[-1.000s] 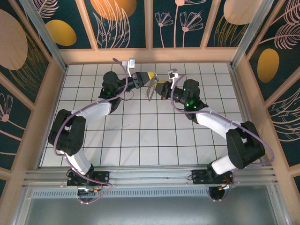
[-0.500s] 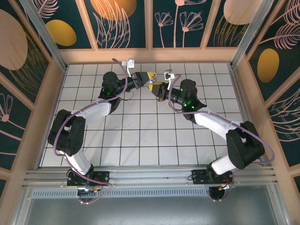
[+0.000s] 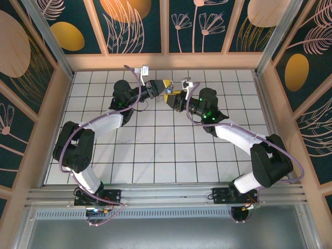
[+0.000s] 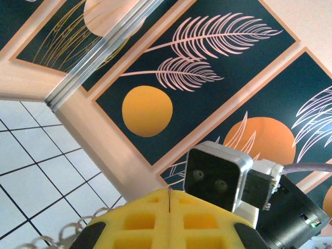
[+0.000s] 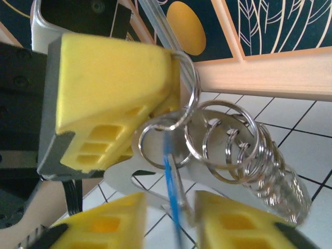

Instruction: Put the keys on the keyring

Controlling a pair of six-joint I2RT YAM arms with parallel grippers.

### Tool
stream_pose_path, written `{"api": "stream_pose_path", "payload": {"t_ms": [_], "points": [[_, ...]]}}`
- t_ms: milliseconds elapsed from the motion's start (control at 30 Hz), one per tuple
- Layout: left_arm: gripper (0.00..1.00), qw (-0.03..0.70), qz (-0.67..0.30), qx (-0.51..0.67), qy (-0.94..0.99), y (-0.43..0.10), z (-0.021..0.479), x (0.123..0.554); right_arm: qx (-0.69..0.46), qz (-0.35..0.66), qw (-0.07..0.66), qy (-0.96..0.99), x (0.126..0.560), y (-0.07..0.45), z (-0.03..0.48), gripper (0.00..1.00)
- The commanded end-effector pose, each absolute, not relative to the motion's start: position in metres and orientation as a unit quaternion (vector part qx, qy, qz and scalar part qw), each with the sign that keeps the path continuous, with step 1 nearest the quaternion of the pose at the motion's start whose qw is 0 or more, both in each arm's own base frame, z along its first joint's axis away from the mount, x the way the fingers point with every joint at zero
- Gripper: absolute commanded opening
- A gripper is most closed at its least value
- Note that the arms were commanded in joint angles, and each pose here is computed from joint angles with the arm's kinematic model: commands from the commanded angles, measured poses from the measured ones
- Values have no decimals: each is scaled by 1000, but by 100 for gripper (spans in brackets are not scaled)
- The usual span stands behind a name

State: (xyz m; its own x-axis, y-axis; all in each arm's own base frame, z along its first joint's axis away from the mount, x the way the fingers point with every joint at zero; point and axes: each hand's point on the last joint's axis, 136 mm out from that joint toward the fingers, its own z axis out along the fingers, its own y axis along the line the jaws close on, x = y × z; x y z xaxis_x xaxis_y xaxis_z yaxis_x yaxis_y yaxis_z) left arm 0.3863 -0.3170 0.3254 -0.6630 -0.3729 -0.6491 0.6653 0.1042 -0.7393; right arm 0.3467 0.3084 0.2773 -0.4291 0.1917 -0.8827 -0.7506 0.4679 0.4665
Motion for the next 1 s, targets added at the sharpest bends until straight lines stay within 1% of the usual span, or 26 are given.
{"api": "stream_pose_path", "payload": {"t_ms": [0, 200, 400, 567, 733, 967], "points": [[0, 430, -668, 139, 591, -312, 357, 372, -184, 466, 509, 700, 343, 286, 282, 44], [0, 431, -672, 137, 587, -312, 356, 372, -151, 473, 529, 688, 338, 253, 297, 48], [0, 434, -673, 140, 583, -311, 356, 370, -129, 482, 549, 670, 343, 241, 326, 48], [0, 435, -673, 142, 581, -310, 354, 368, -107, 506, 550, 656, 354, 244, 347, 48], [0, 435, -675, 144, 579, -311, 353, 367, -97, 546, 537, 636, 361, 252, 360, 47], [0, 434, -679, 147, 573, -310, 354, 364, -97, 591, 505, 622, 368, 265, 363, 45]]}}
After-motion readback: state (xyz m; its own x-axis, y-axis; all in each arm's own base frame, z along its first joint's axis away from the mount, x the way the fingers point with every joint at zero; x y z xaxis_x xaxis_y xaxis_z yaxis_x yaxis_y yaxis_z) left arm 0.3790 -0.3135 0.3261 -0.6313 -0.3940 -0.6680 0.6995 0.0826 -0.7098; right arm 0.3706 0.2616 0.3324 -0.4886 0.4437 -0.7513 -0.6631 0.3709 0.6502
